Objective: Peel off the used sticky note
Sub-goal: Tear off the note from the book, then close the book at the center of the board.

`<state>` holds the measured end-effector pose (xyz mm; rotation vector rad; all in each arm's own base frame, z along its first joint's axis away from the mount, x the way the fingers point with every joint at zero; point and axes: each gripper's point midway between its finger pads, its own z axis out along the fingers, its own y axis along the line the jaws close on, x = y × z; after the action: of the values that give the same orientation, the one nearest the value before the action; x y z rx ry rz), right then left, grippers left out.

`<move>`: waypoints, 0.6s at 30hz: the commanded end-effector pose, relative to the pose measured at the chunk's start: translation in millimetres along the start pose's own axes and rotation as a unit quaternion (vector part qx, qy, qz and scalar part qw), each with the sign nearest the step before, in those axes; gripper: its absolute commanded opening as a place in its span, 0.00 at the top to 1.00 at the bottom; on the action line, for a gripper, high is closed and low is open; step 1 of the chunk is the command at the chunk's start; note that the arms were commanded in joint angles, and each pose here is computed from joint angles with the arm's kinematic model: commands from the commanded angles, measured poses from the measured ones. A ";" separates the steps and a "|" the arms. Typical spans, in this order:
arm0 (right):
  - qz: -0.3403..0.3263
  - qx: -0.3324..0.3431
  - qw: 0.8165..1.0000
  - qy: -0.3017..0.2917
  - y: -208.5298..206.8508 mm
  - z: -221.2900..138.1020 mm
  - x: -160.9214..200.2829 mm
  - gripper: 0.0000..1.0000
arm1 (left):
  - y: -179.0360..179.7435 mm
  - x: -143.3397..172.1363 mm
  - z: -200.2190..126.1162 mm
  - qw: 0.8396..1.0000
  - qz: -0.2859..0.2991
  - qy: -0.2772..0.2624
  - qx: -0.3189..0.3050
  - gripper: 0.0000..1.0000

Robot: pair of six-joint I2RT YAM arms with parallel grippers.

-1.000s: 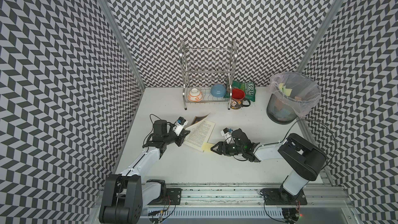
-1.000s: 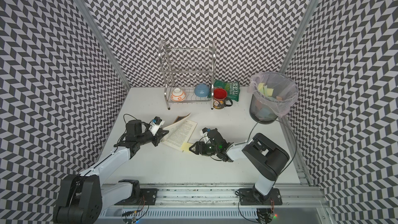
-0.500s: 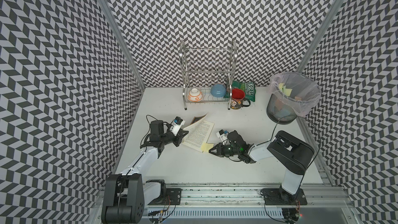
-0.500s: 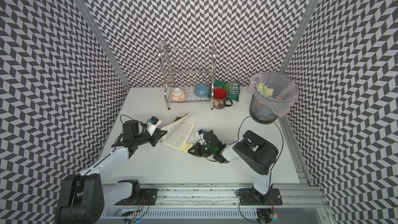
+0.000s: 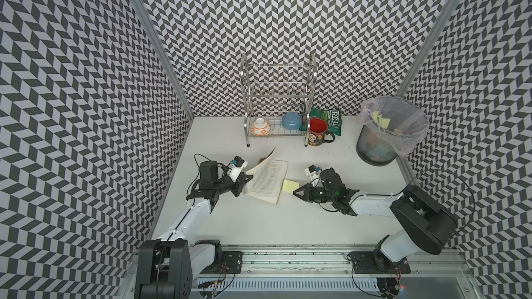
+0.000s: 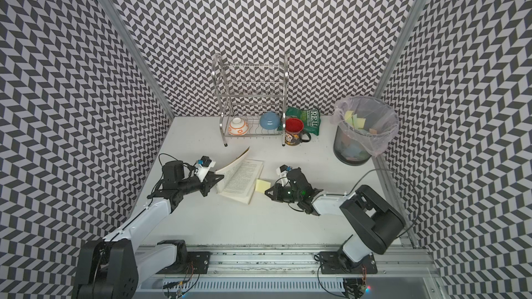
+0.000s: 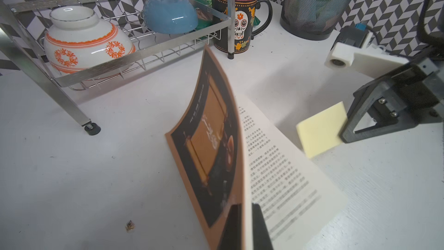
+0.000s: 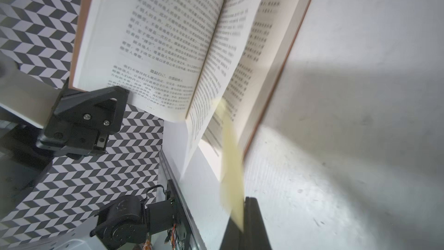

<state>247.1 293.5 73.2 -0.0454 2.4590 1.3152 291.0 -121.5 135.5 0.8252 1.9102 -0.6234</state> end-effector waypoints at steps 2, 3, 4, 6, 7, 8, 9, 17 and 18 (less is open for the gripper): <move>-0.028 0.035 0.999 -0.021 -8.4 -19.2 -9.5 1.00 | -8.4 -3.3 -1.3 1.000 0.018 -0.005 0.010 1.00; -0.031 0.037 0.999 -0.024 -7.4 -23.0 -11.4 1.00 | -9.1 -3.8 -0.9 1.000 0.018 -0.005 0.012 1.00; -0.034 0.038 0.998 -0.026 -6.4 -26.5 -13.2 1.00 | -10.6 -3.2 -0.5 1.000 0.018 -0.004 0.015 1.00; -0.043 0.045 0.998 -0.032 -4.9 -34.0 -18.5 1.00 | -16.0 -3.0 1.4 0.999 0.022 -0.001 0.027 1.00; -0.047 0.049 0.997 -0.036 -3.3 -38.8 -21.6 1.00 | -20.5 -2.2 2.4 0.999 0.026 0.001 0.036 1.00; -0.052 0.058 0.996 -0.045 -2.1 -44.3 -26.2 1.00 | -24.8 -1.0 4.0 0.999 0.029 0.004 0.044 1.00; -0.061 0.068 0.994 -0.060 1.0 -53.6 -35.5 1.00 | -30.0 -0.4 5.6 0.998 0.034 0.008 0.053 1.00; -0.089 0.109 0.978 -0.154 25.3 -122.2 -95.2 1.00 | -74.3 -19.4 3.4 0.984 0.075 0.021 0.161 0.36; -0.093 0.113 0.976 -0.162 28.9 -130.0 -100.9 1.00 | -74.0 -24.3 2.0 0.983 0.080 0.023 0.166 0.33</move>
<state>293.4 208.2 174.4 0.0101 2.2767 0.9742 250.8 -169.0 138.8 1.1071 1.8580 -0.7860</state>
